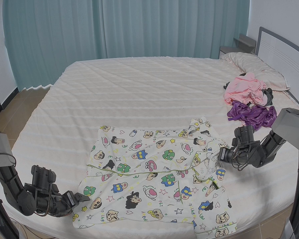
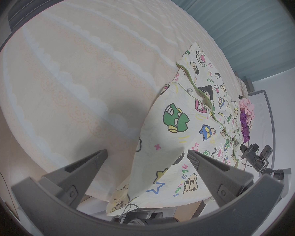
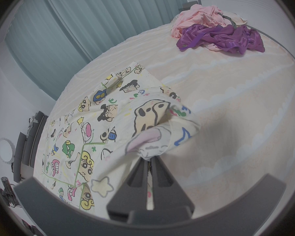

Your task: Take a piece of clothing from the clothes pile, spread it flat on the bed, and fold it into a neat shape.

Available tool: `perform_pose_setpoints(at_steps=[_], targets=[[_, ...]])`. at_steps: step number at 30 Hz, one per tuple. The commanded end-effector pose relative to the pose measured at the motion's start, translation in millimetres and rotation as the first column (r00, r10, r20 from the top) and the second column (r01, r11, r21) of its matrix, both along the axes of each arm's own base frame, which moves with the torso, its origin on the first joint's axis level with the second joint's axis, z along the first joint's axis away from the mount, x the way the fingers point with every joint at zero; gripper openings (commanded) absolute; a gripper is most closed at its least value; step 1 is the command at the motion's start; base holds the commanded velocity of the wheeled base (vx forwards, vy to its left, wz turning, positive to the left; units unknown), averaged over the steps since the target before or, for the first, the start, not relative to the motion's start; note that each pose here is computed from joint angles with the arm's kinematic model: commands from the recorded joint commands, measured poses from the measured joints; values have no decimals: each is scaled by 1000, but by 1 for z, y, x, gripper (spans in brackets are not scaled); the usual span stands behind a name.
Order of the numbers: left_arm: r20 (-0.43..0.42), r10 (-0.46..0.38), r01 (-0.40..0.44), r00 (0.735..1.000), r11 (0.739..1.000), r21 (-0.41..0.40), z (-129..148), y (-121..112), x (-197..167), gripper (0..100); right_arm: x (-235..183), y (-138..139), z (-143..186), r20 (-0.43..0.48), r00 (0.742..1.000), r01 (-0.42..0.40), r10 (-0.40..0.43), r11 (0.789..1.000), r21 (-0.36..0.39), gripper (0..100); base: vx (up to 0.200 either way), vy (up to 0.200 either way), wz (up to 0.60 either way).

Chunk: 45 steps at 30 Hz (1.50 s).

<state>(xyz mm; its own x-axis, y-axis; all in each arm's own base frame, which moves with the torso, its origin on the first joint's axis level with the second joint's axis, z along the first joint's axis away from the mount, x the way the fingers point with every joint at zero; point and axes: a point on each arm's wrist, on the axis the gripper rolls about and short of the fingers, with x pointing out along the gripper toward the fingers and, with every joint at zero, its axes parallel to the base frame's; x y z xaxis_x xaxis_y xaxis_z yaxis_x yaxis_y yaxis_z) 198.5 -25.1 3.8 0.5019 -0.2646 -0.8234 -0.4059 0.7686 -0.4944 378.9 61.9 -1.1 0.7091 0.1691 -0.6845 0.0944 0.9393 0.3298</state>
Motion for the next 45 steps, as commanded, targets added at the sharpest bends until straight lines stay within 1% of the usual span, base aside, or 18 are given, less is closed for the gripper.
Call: perform_pose_setpoints(at_steps=[1, 5, 7, 9, 12, 17, 22, 26, 29, 31, 36, 38, 39, 45], targets=[[-1, 1, -1, 1000, 1000, 0, 0, 0, 0, 100, -5, -1, 5, 6, 1000, 2, -2, 1000, -3, 0, 0, 0, 0], [-1, 1, -1, 1000, 1000, 0, 0, 0, 0, 100, -11, -3, 13, 16, 1000, 2, -2, 1000, -5, 0, 0, 0, 0], [-1, 1, -1, 1000, 1000, 0, 0, 0, 0, 100, -18, -8, 26, 29, 1000, 7, -7, 1000, -10, 0, 0, 0, 0], [0, 1, -1, 1000, 1000, 0, 0, 0, 0, 100, -19, -11, 30, 37, 999, 8, -8, 1000, -15, 0, 0, 0, 0], [1, -1, 1, 1000, 1000, 1, 0, 0, 0, 100, -25, -20, 39, 42, 999, 3, -1, 999, -48, 0, 0, 0, 0], [2, -1, 1, 1000, 1000, 1, 1, 0, 0, 100, -30, -35, 38, 4, 1000, -16, 16, 994, -110, 0, 0, 0, 0], [2, -1, 1, 1000, 1000, 1, 1, 0, 0, 100, -27, -51, 42, 20, 1000, -19, 22, 987, -162, 0, 0, 0, 0], [2, -1, 1, 1000, 1000, 1, 1, 0, 0, 100, -23, -55, 48, 31, 999, -11, 16, 986, -168, 0, 0, 0, 0], [1, -1, 1, 1000, 1000, 1, 0, 0, -1, 100, -20, -58, 60, 46, 999, -6, 14, 987, -163, 0, 0, 0, 0], [1, -1, 1, 1000, 1000, 1, 0, 0, -1, 100, -19, -58, 65, 40, 999, -6, 12, 987, -163, 0, 0, 0, 0], [1, -2, 2, 1000, 1000, 0, 0, 0, -1, 100, -19, -58, 60, -2, 1000, -20, 20, 986, -168, 0, 0, 0, 0], [2, -2, 2, 1000, 1000, 0, 1, 0, -1, 100, -18, -58, 50, -33, 999, -28, 23, 985, -169, 0, 0, 0, 0], [2, -2, 2, 1000, 1000, 0, 1, 0, -2, 100, -16, -58, 42, -51, 998, -31, 23, 984, -173, 100, 0, 0, 0], [5, -6, 6, 1000, 1000, -6, 2, 0, -2, 100, -15, -61, 34, -74, 997, -21, 9, 986, -166, 100, 0, 0, 0]])
